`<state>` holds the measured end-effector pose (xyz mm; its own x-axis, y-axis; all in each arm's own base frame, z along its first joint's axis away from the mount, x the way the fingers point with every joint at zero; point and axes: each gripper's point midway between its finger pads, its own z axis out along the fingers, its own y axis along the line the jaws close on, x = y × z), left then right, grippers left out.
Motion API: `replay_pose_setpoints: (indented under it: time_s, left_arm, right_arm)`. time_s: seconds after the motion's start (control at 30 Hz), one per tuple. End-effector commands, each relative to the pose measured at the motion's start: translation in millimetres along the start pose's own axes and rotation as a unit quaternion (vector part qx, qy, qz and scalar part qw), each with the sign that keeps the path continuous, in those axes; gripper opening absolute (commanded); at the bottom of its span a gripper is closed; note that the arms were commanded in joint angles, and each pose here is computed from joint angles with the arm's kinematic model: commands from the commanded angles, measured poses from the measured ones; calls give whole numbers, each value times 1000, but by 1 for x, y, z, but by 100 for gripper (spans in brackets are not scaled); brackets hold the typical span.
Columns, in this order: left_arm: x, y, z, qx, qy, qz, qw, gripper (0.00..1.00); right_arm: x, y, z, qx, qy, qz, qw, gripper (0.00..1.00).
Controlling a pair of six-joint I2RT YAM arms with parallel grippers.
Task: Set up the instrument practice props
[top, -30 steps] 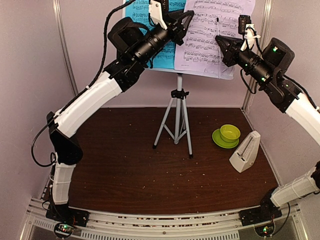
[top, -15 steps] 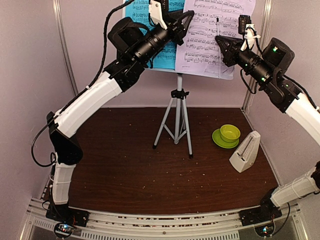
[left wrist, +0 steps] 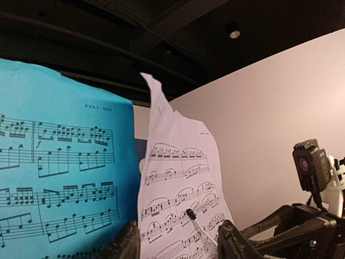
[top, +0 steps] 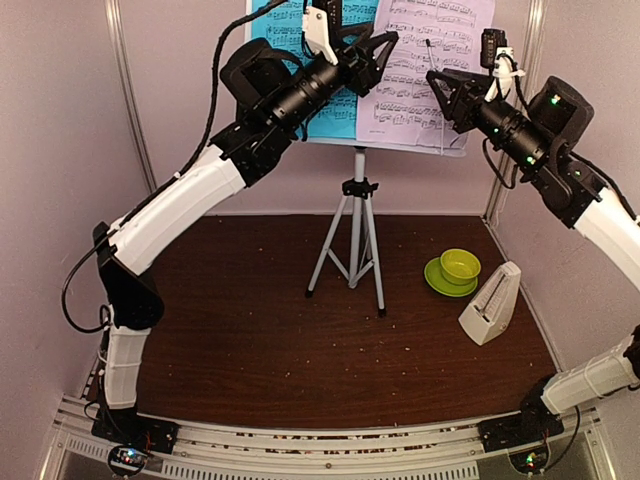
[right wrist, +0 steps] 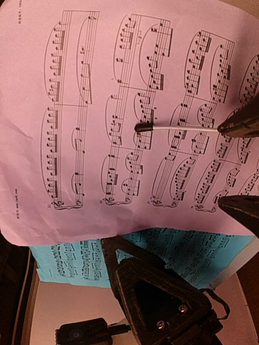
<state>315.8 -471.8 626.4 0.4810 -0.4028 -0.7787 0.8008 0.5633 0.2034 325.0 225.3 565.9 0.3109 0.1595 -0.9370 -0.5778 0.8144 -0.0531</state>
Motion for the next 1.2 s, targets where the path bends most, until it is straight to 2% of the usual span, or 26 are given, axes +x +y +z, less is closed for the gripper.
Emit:
replay_pose_setpoints:
  time_s: [0.0,0.07,0.13,0.23,0.37,0.67,0.8,0.97,1.17]
  left_arm:
    - [-40,2,-9,1,-22,14,1000,61]
    - [-48,2,-15,-2,-19,25,1000,77]
    - [-57,4,-23,-9,-20,33,999,87]
    - [-64,9,-36,-25,-8,38,999,90]
    - [-64,12,-53,-32,19,34,999,98]
    - [-32,29,-101,-95,105,3,990,98]
    - [-18,33,-129,-113,144,-17,983,98]
    - [9,45,-173,-158,189,-69,967,98]
    - [48,55,-227,-233,254,-119,931,98]
  right_arm:
    - [-25,-2,-14,10,-28,-2,1000,41]
    - [-30,-4,-18,16,-31,-4,999,49]
    - [-36,-6,-24,22,-34,-5,999,64]
    - [-40,-11,-33,35,-30,-3,999,80]
    - [-35,-18,-45,59,0,5,998,93]
    - [-6,-51,-96,161,88,22,983,96]
    - [16,-59,-122,191,137,59,970,97]
    - [62,-67,-162,247,220,120,936,100]
    - [102,-79,-217,329,254,182,891,100]
